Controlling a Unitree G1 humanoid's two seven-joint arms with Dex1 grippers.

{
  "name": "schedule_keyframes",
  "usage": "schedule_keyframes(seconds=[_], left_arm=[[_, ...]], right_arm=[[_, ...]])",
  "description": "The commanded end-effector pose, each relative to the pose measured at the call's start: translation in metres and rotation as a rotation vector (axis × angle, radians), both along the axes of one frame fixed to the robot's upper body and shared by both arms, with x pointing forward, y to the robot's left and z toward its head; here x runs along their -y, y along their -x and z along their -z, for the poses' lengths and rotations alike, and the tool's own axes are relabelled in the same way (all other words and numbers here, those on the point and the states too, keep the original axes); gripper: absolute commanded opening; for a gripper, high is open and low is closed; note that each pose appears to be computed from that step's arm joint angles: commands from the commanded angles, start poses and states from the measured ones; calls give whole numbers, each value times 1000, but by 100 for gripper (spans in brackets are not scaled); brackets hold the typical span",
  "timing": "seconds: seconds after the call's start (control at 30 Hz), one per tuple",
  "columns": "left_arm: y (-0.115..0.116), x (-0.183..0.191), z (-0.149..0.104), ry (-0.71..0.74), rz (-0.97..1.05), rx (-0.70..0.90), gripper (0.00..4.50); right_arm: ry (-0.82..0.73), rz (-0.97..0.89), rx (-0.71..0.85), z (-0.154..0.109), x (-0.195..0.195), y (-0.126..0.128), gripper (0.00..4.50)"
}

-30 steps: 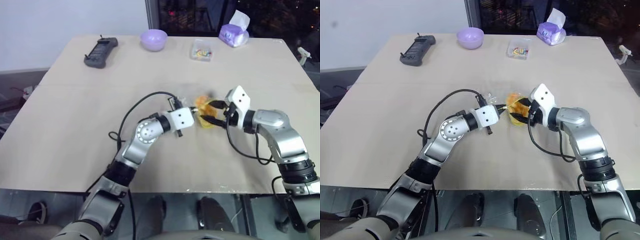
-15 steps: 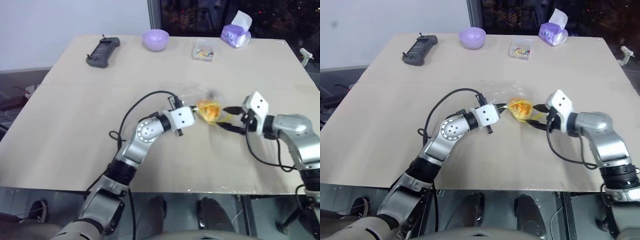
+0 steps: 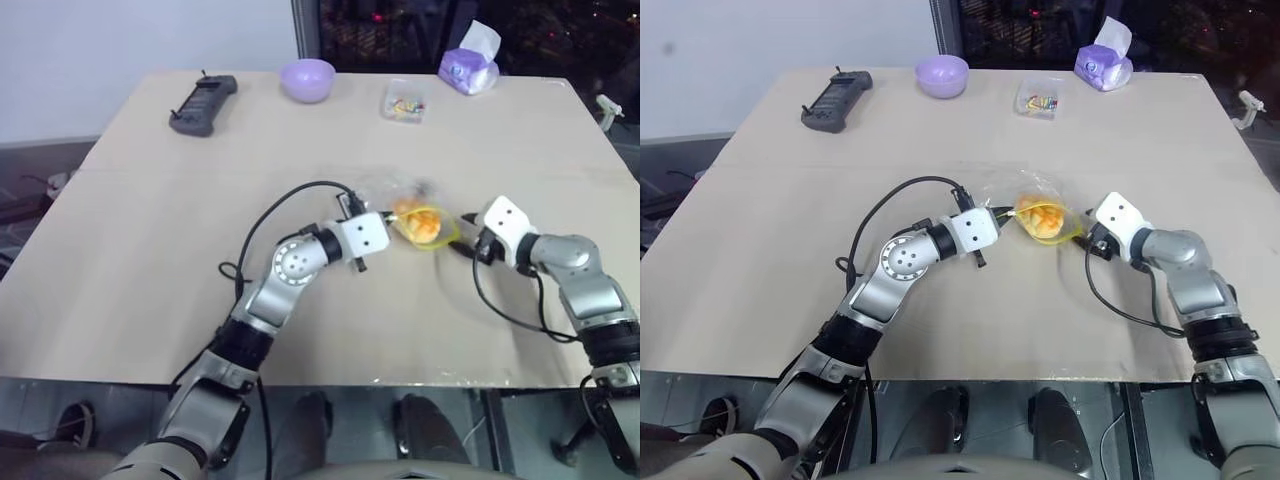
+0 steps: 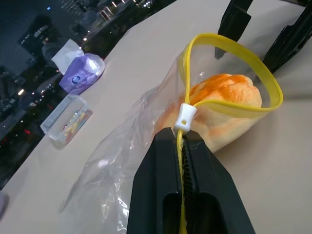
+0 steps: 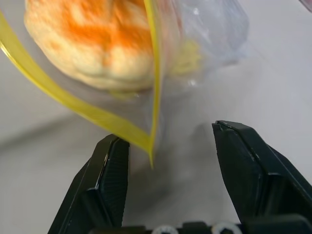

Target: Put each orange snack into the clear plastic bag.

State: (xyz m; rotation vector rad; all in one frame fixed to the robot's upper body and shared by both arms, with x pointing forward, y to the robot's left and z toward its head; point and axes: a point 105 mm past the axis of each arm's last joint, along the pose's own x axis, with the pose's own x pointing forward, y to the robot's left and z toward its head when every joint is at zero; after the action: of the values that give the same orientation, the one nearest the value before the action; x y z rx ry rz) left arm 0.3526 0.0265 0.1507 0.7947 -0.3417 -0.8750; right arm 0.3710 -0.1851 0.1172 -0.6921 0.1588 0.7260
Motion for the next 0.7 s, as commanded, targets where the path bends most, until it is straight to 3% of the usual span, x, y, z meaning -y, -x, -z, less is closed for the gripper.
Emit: schedule_keyframes(seconds=[0.03,0.07,0.13,0.2,0.27,0.47,0.57,0.7], left_arm=[[1,2,-11,28,6,38,0],[1,2,-11,29,4,39,0],[1,1,-11,29,1,39,0],[1,0,-11,30,-2,40,0],[0,0,-12,31,-5,39,0],[-6,-5,-14,37,-36,46,0],[-28,-18,-40,62,-130,143,0],[-49,-24,-100,189,-200,284,0]], right_arm=[[3,-3,53,-8,-2,-6,296],[8,-3,59,-8,-2,-7,242],[3,-6,64,-9,-2,-7,181],[2,-11,64,-9,-2,-8,74],[8,-16,64,-9,-2,-7,4],[4,13,121,-25,3,-14,4],[-8,96,302,-75,15,-30,4],[-56,132,507,-143,17,-37,4]])
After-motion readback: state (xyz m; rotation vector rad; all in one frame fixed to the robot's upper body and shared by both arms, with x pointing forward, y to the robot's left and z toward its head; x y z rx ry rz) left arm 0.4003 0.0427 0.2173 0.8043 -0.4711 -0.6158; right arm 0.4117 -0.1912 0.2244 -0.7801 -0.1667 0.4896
